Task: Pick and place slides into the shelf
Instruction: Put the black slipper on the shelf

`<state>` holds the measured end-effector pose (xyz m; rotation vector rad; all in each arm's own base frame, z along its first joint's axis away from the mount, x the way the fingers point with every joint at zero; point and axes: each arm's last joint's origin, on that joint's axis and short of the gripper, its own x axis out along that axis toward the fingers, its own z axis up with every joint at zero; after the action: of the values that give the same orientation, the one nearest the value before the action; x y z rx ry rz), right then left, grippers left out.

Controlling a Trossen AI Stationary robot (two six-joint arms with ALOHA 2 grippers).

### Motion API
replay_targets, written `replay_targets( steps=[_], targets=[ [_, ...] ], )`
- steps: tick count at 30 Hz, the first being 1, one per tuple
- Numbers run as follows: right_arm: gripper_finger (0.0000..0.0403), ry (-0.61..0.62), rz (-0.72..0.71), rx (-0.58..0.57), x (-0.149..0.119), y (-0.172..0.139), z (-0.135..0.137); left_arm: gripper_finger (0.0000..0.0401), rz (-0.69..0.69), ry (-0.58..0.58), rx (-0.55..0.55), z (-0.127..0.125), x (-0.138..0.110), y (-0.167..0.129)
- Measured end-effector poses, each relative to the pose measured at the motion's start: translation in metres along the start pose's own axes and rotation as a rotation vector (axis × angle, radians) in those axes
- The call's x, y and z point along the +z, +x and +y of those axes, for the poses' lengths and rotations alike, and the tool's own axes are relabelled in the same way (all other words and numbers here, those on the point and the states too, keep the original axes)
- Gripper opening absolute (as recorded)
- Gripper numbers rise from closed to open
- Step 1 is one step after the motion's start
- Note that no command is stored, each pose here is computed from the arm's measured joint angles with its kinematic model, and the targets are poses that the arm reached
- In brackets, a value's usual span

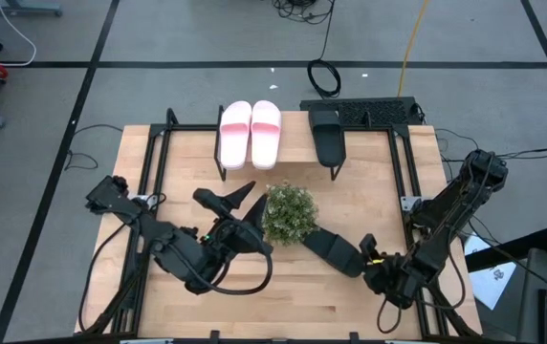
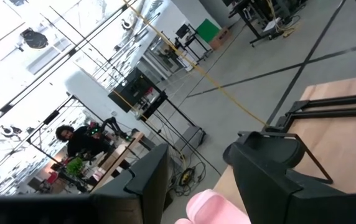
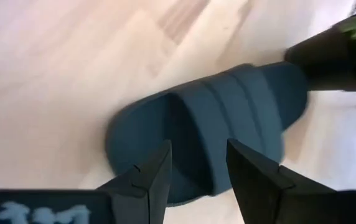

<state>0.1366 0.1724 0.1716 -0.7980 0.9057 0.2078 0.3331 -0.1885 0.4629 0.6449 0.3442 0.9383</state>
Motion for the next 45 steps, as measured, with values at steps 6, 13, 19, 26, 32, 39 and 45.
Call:
replay_targets(
  steps=[6,13,19,26,32,39,45],
  targets=[
    [0.0146,0.006,-0.007,-0.062,-0.001,0.0,-0.001,0.0182,0.016,0.006,0.019,0.0,-0.001,0.009],
    [0.0146,-0.002,0.016,-0.042,-0.013,0.01,0.003,0.0182,0.019,0.013,0.023,0.001,-0.001,0.011],
    [0.0146,-0.013,0.019,-0.095,-0.017,0.013,0.002,0.0182,0.02,0.014,0.023,0.001,-0.001,0.012],
    [0.0146,-0.023,-0.001,-0.1,-0.025,0.021,0.006,0.0182,0.024,0.021,0.027,0.001,-0.001,0.014],
    [0.0146,-0.027,-0.002,-0.179,-0.025,0.024,0.001,0.0182,0.032,0.021,0.037,0.001,-0.001,0.019],
    [0.0146,-0.018,-0.014,-0.18,-0.034,0.034,0.002,0.0182,0.035,0.02,0.041,0.001,-0.002,0.02],
    [0.0146,-0.032,-0.031,-0.258,-0.04,0.038,0.002,0.0182,0.035,0.02,0.041,0.001,-0.002,0.02]
  ],
)
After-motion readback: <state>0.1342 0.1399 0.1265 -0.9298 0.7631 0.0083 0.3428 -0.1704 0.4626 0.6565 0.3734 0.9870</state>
